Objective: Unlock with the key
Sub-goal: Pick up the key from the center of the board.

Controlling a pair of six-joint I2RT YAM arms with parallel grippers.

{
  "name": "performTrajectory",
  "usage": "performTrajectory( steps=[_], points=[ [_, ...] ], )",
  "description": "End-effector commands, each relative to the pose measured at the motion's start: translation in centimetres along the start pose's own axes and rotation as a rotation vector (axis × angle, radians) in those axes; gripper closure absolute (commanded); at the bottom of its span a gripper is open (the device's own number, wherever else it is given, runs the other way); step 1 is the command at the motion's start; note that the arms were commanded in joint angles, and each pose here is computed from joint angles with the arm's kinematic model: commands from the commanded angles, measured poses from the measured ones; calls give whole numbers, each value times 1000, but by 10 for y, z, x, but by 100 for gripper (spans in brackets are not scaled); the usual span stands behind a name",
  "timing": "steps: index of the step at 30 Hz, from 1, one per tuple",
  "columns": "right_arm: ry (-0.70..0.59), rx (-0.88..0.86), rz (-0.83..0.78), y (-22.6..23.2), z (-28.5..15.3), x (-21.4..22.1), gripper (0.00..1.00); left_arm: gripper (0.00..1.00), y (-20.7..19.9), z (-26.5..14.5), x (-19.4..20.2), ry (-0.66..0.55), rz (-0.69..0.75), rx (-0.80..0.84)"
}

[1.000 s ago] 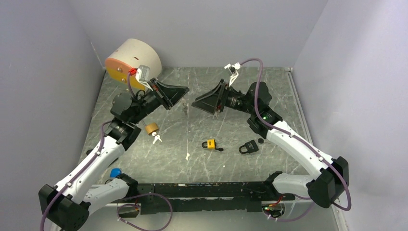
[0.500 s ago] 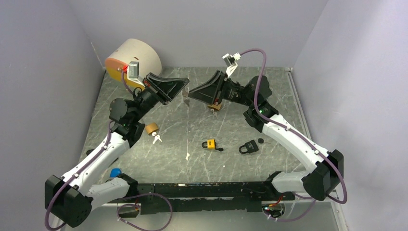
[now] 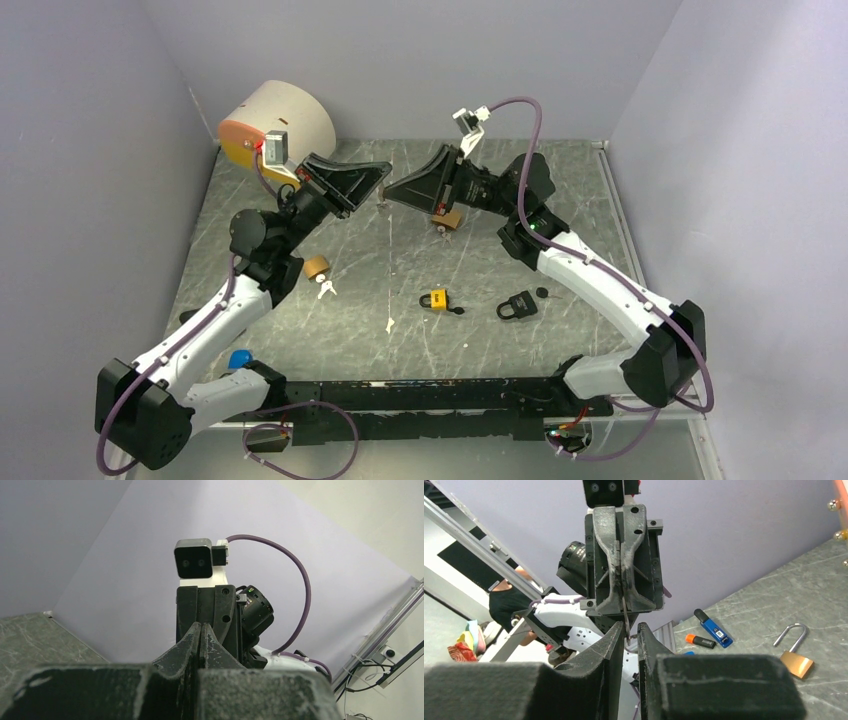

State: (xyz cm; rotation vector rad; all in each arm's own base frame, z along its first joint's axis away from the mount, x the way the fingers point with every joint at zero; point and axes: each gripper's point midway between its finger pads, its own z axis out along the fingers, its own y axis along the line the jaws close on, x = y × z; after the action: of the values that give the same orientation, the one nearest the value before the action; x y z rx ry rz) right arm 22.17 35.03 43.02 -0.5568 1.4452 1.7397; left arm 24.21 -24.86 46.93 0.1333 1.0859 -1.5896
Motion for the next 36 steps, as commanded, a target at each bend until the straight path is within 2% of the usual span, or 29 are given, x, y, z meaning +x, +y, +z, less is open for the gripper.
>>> performTrajectory(
  steps=[1,8,14,28,30,33,36],
  points=[
    [-42,-80,-85,29,7,-23,82,98,-13,0,-8,-45,3,52],
    [2,-115,-68,34,9,-15,91,97,-11,-3,-13,-77,-3,26],
    [15,-120,-66,35,5,-7,84,98,-6,-6,-15,-108,-16,7],
    [42,-98,-54,27,3,6,84,97,-3,-6,-20,-135,-21,-10],
    [39,-90,-54,26,3,6,86,98,-3,-6,-19,-134,-25,-9],
    [25,-73,-55,23,4,2,98,97,-4,-5,-19,-132,-29,-4],
    [2,-61,-60,23,5,-3,100,97,-4,-6,-18,-125,-31,-2]
  ],
)
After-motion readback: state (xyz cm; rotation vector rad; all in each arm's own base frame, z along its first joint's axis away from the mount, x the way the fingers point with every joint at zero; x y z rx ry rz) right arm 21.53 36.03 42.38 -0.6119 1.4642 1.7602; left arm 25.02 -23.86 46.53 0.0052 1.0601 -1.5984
